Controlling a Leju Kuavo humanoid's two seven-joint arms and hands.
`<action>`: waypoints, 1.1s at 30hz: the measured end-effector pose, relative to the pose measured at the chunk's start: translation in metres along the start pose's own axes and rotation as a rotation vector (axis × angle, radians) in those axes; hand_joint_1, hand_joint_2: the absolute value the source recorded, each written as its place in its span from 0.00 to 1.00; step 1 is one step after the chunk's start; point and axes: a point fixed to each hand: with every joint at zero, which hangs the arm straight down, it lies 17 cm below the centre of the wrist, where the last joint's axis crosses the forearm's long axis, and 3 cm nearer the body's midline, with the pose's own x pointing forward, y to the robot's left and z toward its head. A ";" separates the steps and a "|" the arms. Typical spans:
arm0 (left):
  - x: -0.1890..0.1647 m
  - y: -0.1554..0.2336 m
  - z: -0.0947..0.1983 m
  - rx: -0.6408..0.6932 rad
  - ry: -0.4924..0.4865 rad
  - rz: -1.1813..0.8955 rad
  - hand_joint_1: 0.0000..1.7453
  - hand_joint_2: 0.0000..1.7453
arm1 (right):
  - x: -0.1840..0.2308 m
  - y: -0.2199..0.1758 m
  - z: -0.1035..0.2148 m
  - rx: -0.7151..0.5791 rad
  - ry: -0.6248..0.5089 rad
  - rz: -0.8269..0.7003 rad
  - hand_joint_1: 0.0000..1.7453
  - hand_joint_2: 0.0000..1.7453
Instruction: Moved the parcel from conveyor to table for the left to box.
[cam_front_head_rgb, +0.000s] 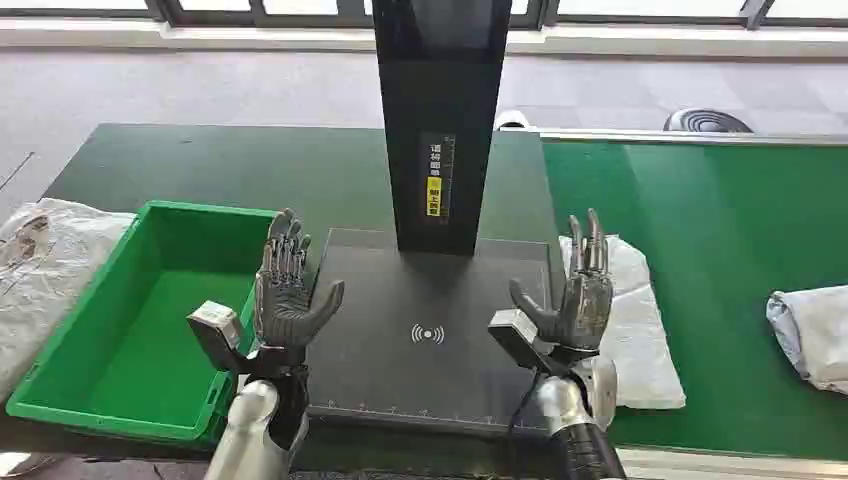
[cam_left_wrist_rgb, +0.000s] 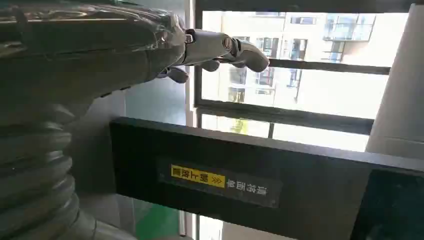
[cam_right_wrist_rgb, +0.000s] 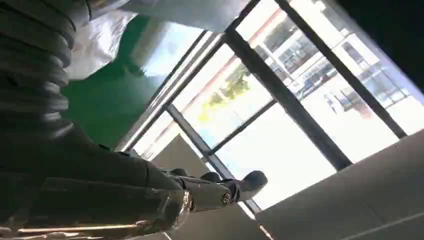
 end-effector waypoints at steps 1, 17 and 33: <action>0.000 0.001 0.001 0.001 0.000 -0.001 0.00 1.00 | -0.018 -0.006 0.004 0.001 0.027 0.043 0.00 1.00; 0.004 0.004 0.001 0.013 -0.009 0.001 0.00 1.00 | -0.090 -0.031 0.027 -0.020 0.195 0.139 0.00 1.00; 0.010 0.011 -0.001 0.030 -0.024 -0.001 0.00 1.00 | -0.170 -0.032 0.050 -0.025 0.476 0.064 0.00 1.00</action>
